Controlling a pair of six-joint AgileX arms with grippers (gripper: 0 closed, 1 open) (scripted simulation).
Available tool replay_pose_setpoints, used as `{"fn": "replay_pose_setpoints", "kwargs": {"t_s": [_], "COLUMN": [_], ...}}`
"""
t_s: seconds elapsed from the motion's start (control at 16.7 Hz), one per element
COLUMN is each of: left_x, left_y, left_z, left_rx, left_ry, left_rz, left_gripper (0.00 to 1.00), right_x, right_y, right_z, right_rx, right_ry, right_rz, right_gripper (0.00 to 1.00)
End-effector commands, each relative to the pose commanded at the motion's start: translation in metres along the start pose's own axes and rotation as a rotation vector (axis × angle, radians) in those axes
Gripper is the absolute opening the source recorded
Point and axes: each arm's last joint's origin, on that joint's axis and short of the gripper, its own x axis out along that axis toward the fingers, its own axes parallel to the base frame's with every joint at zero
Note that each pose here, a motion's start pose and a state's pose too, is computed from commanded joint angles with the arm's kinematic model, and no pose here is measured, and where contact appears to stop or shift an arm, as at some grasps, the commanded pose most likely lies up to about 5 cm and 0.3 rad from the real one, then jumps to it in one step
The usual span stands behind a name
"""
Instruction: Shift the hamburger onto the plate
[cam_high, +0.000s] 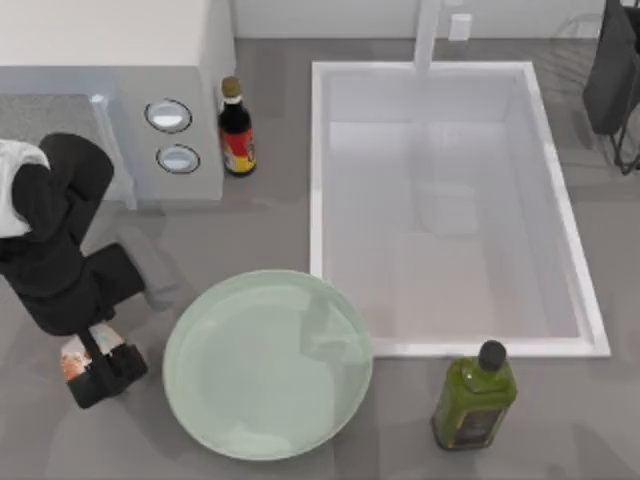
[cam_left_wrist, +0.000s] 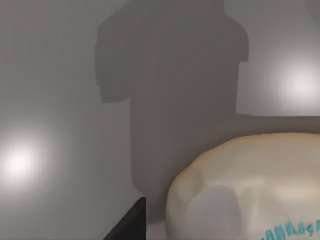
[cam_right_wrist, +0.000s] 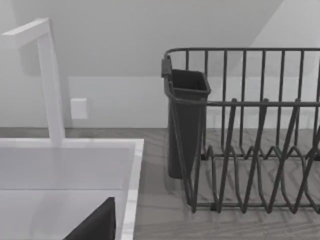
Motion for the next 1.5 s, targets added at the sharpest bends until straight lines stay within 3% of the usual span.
{"fn": "replay_pose_setpoints", "kwargs": {"t_s": [0.36,0.78,1.14,1.32,1.5], "left_x": [-0.041,-0.115,-0.120,-0.120,-0.119], "left_y": [0.003,0.000,0.000,-0.002,-0.008], "left_z": [0.003,0.000,-0.001,0.008,0.025], "left_rx": [-0.004,-0.008,-0.007,0.084,0.296], "left_ry": [-0.031,-0.020,-0.024,-0.021,-0.014], "left_rz": [0.006,-0.005,0.000,-0.003,-0.009], "left_gripper": [0.00,0.00,0.00,0.00,0.00], "right_x": [0.000,0.000,0.000,0.000,0.000], "right_y": [0.000,0.000,0.000,0.000,0.000], "right_z": [0.000,0.000,0.000,0.000,0.000], "right_rx": [0.000,0.000,0.000,0.000,0.000], "right_ry": [0.000,0.000,0.000,0.000,0.000], "right_rz": [0.000,0.000,0.000,0.000,0.000], "right_gripper": [1.00,1.00,1.00,1.00,1.00]}}
